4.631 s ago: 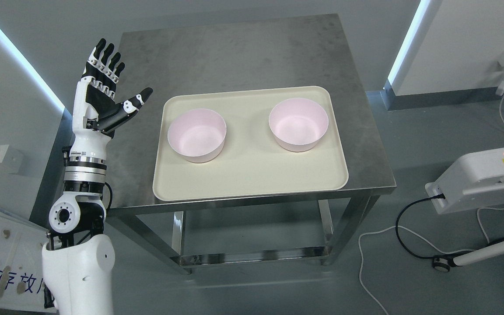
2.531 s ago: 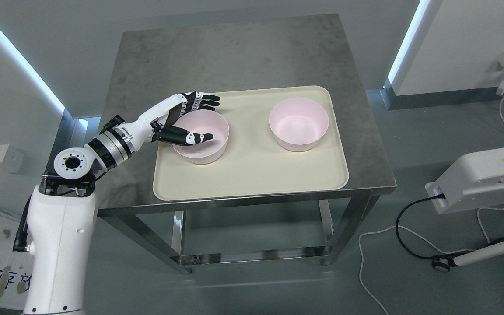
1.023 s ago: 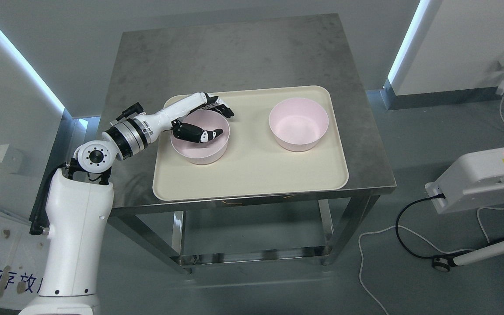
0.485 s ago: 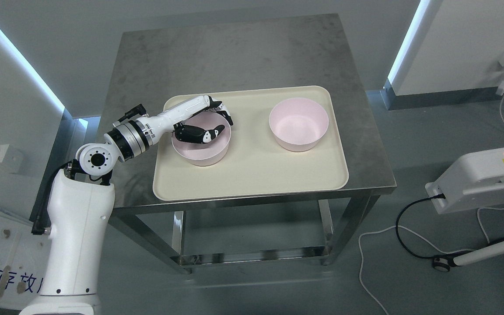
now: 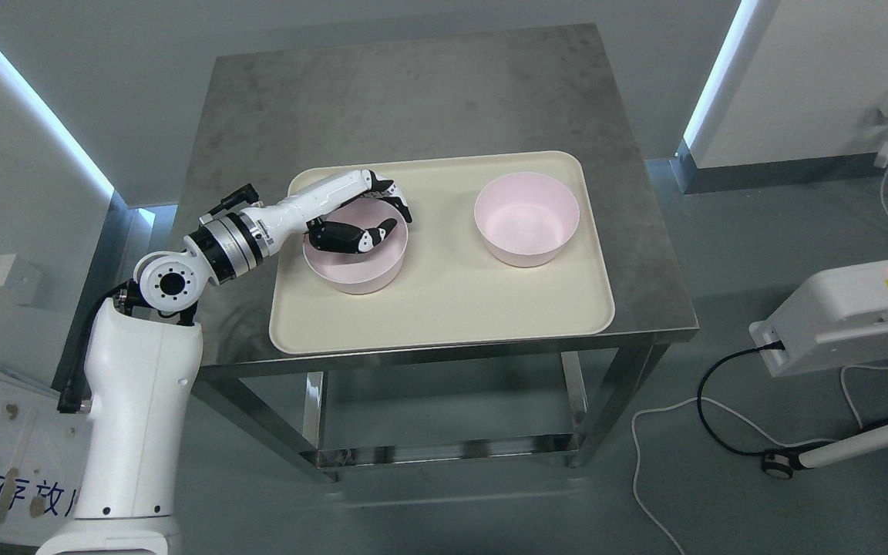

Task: Stack pink IKEA bowls on left shelf middle

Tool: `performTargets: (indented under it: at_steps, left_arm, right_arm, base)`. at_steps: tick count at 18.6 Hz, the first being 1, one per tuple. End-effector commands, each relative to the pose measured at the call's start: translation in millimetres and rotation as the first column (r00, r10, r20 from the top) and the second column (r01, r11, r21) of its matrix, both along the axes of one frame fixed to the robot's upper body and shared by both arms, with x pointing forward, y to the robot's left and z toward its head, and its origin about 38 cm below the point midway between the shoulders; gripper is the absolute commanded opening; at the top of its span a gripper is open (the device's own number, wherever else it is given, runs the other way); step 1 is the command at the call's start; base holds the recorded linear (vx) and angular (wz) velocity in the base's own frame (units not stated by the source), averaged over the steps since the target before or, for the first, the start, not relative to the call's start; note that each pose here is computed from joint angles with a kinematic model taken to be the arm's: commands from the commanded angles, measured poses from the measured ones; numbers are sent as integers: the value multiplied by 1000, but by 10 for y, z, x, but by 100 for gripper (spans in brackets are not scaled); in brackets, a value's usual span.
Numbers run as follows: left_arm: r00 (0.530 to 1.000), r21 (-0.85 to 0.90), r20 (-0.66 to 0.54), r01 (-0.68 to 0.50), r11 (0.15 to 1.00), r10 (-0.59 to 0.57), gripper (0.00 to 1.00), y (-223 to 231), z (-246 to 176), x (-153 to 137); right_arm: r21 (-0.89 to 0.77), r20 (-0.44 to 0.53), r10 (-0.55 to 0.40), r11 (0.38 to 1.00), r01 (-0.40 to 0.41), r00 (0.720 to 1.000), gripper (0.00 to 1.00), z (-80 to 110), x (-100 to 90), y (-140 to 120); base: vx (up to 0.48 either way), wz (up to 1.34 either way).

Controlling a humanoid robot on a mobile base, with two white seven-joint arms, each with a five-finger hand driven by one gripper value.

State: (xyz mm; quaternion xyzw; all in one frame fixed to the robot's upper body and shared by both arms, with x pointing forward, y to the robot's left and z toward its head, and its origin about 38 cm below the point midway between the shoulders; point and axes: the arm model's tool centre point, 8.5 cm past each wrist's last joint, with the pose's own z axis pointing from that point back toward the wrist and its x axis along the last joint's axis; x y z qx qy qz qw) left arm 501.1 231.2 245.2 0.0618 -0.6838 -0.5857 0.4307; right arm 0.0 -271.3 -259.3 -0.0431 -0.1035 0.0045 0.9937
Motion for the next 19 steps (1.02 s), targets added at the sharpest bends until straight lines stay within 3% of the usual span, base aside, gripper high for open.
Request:
performTargets:
  at_steps: [1, 7, 14, 16, 19]
  left_arm:
    - [997, -64, 77, 8, 998, -3, 1, -77, 363, 85]
    - [995, -36, 95, 10, 999, -7, 0, -47, 456, 99]
    - [998, 144, 56, 23, 989, -31, 4, 217, 551, 77]
    - [997, 156, 48, 47, 987, -55, 12, 109, 516, 79]
    - [995, 131, 53, 79, 988, -87, 39, -78, 495, 68]
  right_arm:
    - [-18, 18, -4, 1000, 4, 1000, 100, 10, 60, -114]
    - [-18, 18, -4, 1000, 4, 1000, 100, 10, 60, -114]
    - [-18, 18, -4, 1000, 4, 1000, 100, 10, 60, -114]
    - [-18, 18, -4, 1000, 4, 1000, 100, 10, 60, -114]
    - [-18, 18, -4, 1000, 4, 1000, 100, 10, 60, -114]
  base:
    - [0, 0]
    - [0, 0]
    - [0, 0]
    - [0, 0]
    - [0, 0]
